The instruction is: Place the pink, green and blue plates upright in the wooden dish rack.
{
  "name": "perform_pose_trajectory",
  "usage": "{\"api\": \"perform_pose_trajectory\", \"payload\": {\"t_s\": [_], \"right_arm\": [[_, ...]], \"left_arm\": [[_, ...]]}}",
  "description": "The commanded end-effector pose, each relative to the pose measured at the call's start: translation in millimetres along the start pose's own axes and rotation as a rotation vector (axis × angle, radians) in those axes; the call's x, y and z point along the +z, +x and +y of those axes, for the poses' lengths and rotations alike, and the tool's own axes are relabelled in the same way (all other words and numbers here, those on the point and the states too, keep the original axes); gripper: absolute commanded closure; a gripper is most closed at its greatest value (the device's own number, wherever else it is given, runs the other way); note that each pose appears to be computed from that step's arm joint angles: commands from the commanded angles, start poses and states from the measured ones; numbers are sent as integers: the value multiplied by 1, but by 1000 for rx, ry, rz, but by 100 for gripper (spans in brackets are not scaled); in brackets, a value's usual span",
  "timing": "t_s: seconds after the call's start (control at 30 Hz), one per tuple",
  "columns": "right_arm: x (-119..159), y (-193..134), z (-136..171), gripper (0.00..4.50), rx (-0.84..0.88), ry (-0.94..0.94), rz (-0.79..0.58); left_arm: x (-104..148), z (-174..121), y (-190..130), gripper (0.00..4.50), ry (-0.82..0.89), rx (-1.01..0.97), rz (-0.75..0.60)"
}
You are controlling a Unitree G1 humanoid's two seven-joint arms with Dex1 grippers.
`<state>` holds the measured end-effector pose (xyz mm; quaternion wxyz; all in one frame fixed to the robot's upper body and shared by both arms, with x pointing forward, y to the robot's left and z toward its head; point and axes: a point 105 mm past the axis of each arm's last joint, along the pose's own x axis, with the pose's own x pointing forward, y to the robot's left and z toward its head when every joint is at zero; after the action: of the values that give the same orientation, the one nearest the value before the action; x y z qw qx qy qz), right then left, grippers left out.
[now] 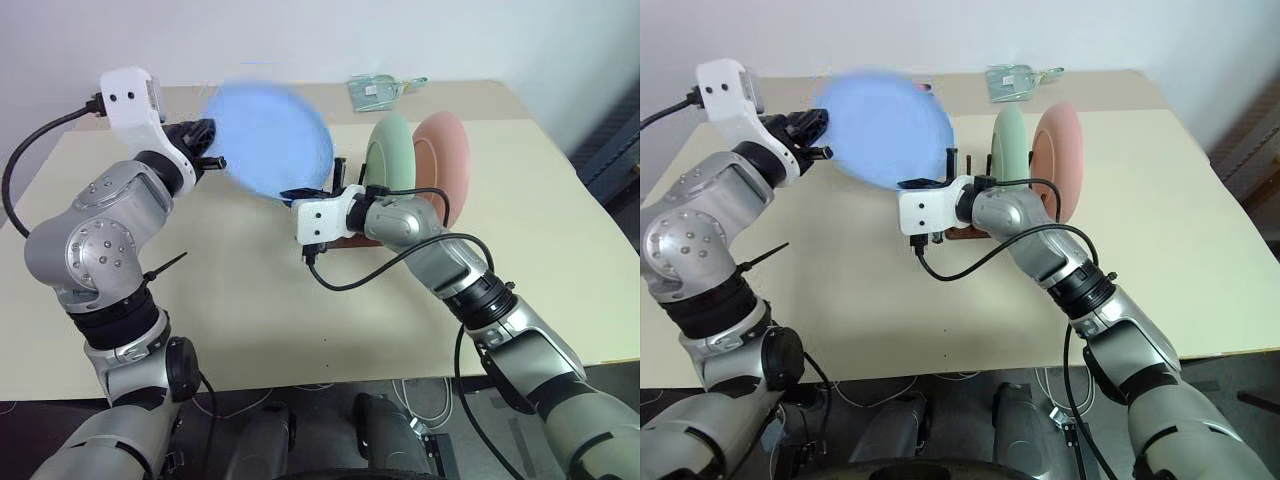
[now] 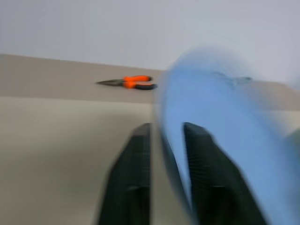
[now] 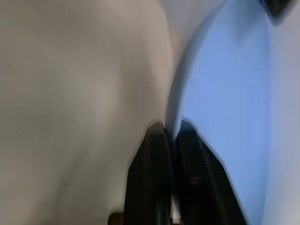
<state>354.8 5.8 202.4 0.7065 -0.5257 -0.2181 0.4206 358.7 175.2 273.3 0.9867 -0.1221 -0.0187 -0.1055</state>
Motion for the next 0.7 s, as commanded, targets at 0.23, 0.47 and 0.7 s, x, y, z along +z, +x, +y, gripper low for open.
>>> {"api": "perform_pose_trajectory", "payload": {"t_s": [0.23, 0.47, 0.7], "right_arm": [[27, -25, -35, 450, -167, 90, -130], [74, -60, -72, 450, -241, 880, -530], [58, -71, -71, 450, -338, 1352, -495]], "left_arm": [[63, 68, -22, 3, 31, 221, -325], [-17, 79, -30, 3, 485, 82, -118], [-102, 23, -50, 3, 582, -298, 30]]}}
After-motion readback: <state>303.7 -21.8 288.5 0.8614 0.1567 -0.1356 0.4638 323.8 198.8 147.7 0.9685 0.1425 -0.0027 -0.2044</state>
